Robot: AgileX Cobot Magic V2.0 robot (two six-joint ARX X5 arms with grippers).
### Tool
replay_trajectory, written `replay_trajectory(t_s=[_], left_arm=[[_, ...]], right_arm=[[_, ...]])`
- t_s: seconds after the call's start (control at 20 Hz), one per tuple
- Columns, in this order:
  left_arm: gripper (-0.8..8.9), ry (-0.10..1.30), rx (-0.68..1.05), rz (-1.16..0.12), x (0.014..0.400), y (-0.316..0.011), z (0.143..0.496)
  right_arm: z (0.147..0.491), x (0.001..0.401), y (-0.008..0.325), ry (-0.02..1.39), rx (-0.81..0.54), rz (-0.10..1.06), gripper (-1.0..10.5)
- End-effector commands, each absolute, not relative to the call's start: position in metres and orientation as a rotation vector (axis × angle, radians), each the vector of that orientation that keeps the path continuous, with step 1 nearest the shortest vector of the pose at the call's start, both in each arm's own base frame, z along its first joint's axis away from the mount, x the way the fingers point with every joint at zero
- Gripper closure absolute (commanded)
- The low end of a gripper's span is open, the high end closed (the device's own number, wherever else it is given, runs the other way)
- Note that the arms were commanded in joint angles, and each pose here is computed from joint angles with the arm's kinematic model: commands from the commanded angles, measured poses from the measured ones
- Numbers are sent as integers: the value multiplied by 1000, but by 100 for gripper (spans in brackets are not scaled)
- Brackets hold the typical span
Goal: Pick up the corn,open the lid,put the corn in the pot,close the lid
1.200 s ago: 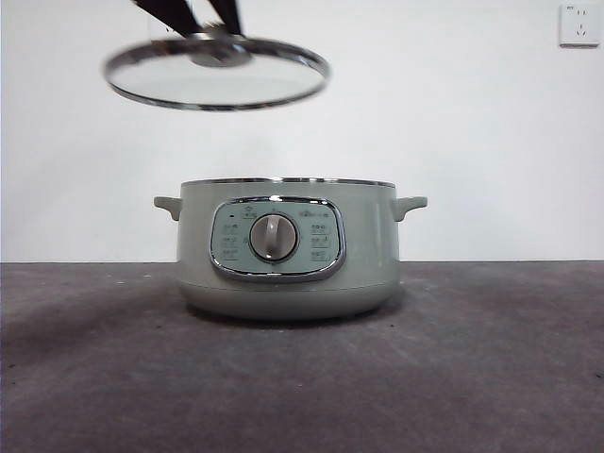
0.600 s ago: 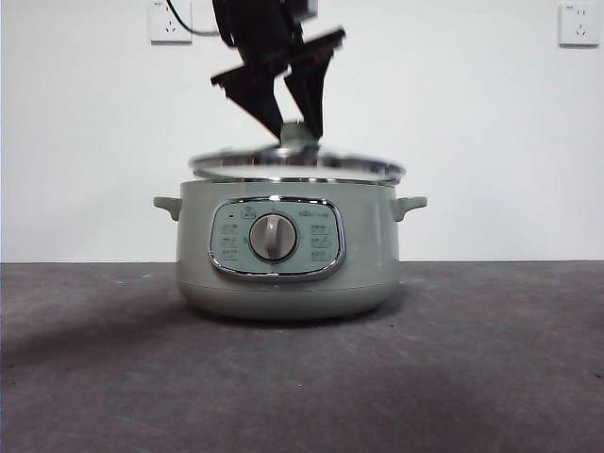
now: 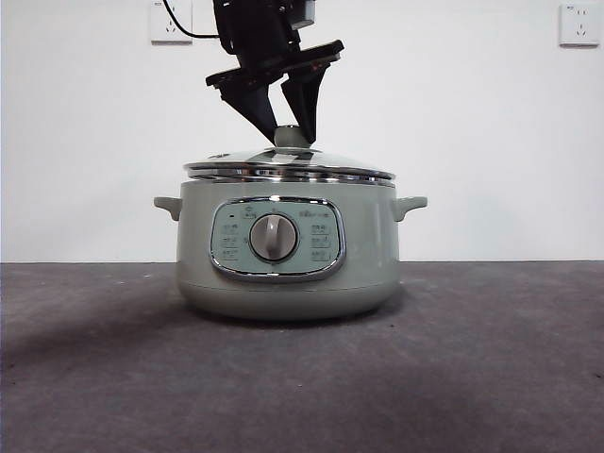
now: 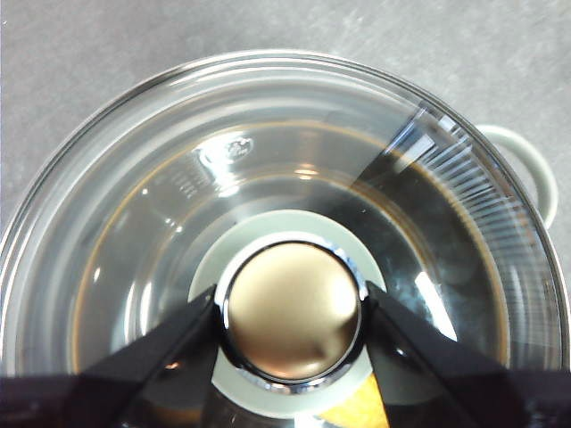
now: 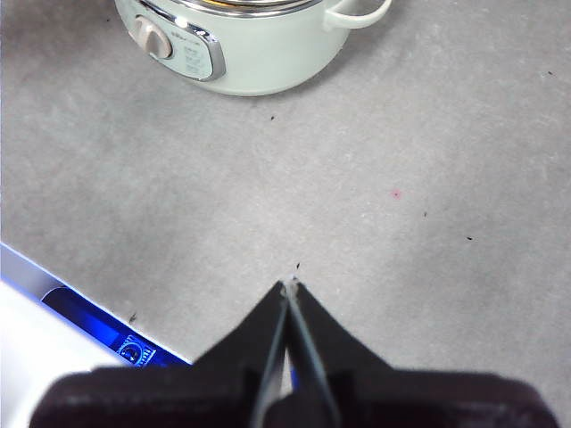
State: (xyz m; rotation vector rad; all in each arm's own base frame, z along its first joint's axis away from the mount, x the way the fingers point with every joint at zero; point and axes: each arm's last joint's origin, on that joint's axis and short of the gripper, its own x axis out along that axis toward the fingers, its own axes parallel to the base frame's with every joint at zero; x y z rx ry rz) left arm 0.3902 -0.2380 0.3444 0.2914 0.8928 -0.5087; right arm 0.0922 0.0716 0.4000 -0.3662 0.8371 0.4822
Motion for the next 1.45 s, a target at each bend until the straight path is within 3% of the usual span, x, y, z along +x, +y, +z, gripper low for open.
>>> replay_trajectory(t_s=[0.05, 0.45, 1.05, 1.45], left_arm=[[826, 843, 287, -481, 389, -235, 355], [826, 910, 286, -583, 386, -231, 351], [826, 1018, 332, -601, 397, -243, 315], [825, 1023, 327, -611, 398, -243, 313]], right_arm=[[396, 91, 71, 871, -385, 499, 954], [396, 91, 71, 875, -373, 496, 954], [396, 90, 72, 884, -347, 503, 954], [396, 90, 72, 884, -347, 503, 954]])
